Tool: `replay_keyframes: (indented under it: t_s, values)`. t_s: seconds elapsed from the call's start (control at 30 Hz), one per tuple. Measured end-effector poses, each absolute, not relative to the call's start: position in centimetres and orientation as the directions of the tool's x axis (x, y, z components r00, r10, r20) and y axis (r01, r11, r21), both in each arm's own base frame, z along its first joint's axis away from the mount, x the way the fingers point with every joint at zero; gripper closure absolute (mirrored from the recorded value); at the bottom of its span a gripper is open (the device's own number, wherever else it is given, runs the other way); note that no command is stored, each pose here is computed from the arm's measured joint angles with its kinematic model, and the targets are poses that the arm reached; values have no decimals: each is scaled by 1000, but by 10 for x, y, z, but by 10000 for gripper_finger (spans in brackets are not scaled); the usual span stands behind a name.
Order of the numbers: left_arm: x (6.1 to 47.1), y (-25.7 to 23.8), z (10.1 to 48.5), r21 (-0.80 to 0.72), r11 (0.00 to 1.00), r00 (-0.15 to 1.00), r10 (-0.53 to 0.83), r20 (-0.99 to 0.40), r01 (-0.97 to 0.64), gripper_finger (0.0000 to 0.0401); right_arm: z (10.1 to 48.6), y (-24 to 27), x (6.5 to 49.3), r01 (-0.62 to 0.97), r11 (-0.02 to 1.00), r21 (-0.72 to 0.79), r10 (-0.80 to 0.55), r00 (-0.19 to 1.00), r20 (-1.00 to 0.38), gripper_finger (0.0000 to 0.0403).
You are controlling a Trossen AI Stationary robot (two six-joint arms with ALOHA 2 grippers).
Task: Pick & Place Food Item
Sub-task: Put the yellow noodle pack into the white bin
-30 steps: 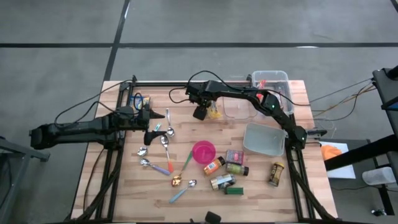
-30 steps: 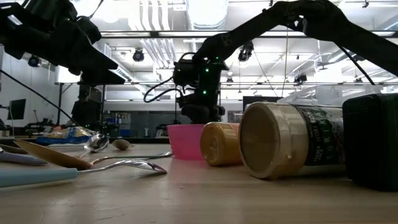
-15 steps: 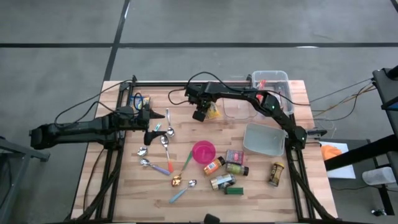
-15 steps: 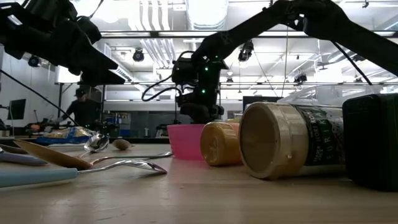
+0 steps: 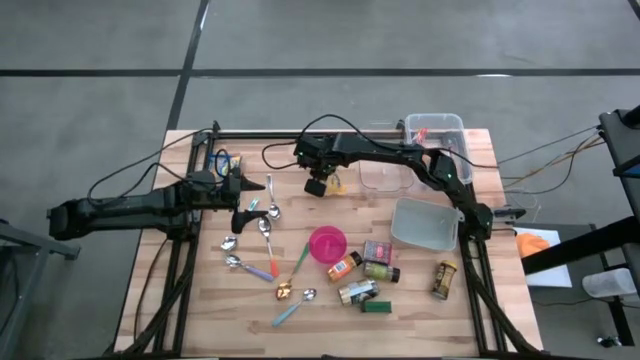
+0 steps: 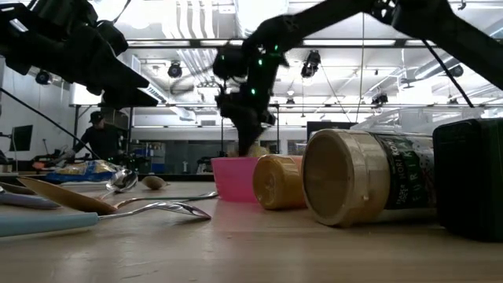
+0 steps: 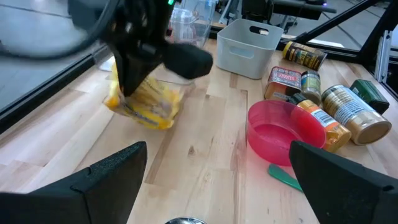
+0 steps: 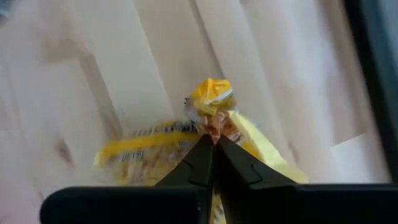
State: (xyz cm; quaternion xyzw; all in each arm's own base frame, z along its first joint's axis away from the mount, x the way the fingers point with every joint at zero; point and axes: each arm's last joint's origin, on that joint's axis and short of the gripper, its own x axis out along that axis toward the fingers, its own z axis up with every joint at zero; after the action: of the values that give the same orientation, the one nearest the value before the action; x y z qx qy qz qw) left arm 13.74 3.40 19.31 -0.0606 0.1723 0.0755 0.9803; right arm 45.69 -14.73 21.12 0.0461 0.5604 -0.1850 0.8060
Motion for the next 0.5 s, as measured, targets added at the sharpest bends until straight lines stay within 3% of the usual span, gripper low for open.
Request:
replay_keyframes:
  t_s: [0.2,0.5]
  values:
    - [137,34,193,-93,981,929,128,-347,-169,7,257,-126,452,342,919,-196,-329,390,-860,395]
    - [137,34,193,-93,981,928,127,-350,-169,7,305,-85,430,389,841,-377,-520,381,-765,395]
